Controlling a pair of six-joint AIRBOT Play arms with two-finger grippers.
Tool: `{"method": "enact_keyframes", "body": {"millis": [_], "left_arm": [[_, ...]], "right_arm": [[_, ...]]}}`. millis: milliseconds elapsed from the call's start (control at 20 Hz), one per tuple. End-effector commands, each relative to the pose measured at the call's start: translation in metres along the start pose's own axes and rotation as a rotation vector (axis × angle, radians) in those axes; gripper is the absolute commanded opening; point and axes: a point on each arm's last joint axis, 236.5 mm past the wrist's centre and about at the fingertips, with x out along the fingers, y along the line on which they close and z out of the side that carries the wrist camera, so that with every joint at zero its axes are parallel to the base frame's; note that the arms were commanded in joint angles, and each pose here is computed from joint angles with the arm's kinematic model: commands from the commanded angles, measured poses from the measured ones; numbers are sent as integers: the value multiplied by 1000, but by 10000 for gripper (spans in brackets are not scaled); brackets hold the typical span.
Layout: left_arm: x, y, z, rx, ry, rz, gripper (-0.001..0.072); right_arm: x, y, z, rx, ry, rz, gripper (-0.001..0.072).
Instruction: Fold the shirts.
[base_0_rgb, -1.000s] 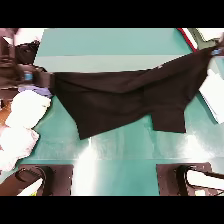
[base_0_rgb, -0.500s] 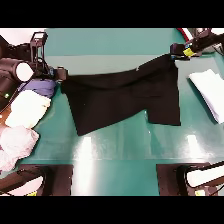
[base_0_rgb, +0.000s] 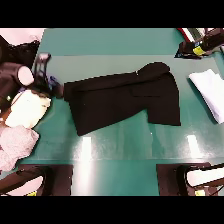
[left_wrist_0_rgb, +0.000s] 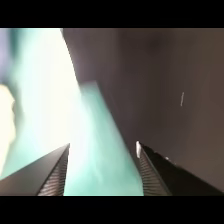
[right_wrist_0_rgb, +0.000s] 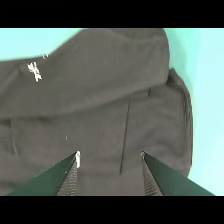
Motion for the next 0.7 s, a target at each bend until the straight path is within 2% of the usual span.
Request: {"method": "enact_keyframes", "body": {"millis": [0,250,450,650], "left_arm": [[30,-27,-74,-107,146,-133,500],[46,-51,-144,-86,232,-147,500],[50,-79,-160,-53,236,-172,500],[56,-81,-171,-76,259,-167,500]], "right_arm": [[-6,-2,-17,-7,66,2,453],[-4,13,-21,-34,83,14,453],[-4,13,-24,-36,96,15,453],[-5,11,-29,-32,115,13,453]]}}
